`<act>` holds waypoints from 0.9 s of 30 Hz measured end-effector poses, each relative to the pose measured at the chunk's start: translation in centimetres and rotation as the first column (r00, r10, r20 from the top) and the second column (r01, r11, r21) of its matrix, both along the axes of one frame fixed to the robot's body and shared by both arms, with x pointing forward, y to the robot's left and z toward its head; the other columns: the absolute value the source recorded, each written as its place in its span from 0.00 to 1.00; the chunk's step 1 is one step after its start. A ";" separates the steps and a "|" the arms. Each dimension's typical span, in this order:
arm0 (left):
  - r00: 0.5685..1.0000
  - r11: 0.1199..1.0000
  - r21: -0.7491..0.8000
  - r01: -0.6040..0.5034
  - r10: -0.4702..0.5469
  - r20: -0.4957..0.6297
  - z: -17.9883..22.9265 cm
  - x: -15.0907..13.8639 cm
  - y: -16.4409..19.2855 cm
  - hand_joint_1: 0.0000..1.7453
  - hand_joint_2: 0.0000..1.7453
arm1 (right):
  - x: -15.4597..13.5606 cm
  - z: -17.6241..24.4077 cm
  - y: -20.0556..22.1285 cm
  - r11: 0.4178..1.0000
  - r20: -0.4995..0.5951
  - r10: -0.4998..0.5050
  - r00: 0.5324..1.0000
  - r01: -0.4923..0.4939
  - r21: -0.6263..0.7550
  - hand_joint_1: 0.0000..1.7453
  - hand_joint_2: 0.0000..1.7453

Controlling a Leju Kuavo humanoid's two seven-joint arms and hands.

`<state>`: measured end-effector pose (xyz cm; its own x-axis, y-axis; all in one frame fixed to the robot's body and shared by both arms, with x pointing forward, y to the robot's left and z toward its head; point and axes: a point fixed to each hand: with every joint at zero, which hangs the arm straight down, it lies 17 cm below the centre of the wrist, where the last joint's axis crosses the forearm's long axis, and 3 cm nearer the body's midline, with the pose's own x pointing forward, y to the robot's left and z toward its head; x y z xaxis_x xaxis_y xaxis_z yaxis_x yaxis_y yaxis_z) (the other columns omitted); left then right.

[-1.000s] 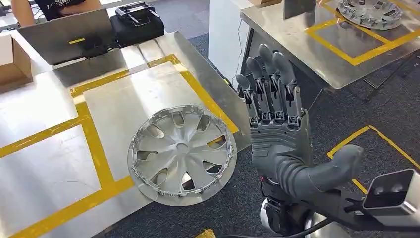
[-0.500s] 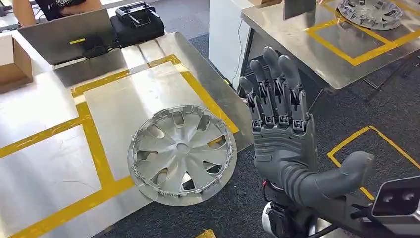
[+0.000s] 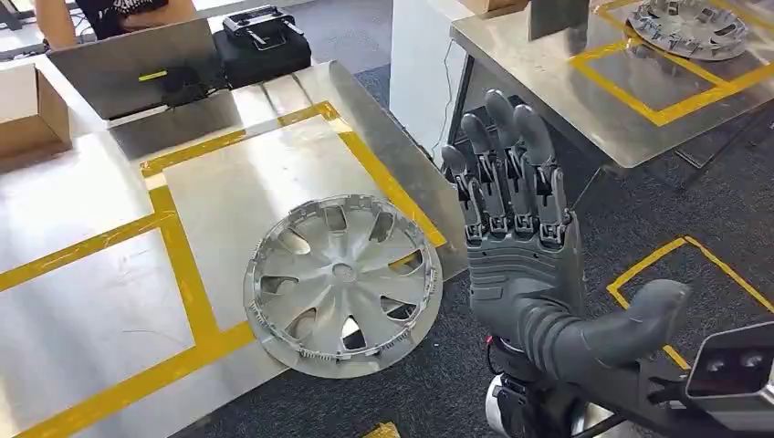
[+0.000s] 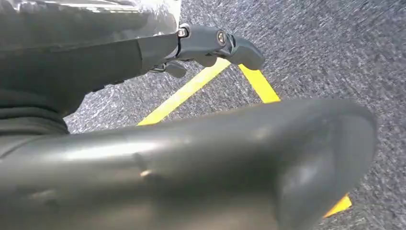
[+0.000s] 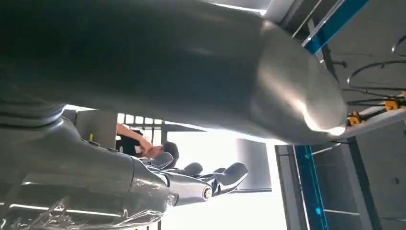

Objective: Take the parts from the cabinet and place them on the table.

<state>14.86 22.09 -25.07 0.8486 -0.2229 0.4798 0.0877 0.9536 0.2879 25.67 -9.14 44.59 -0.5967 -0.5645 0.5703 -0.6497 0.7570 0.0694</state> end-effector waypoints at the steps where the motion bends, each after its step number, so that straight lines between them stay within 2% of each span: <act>1: 1.000 1.000 0.000 0.000 0.000 -0.001 0.0 0.0 0.0 0.00 0.00 | 0.0 0.0 0.0 1.000 -0.001 0.001 1.000 -0.001 0.001 0.00 0.00; 27: 1.000 1.000 0.003 -0.004 0.004 -0.013 -0.1 -0.1 0.4 0.00 0.00 | 0.4 -0.5 0.4 1.000 -0.028 0.021 0.999 -0.021 -0.005 0.00 0.00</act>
<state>14.77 22.51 -25.21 0.8556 -0.2211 0.4680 0.0876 0.9530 0.2900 26.05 -8.70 44.04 -0.5684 -0.5735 0.5899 -0.6633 0.7436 0.0837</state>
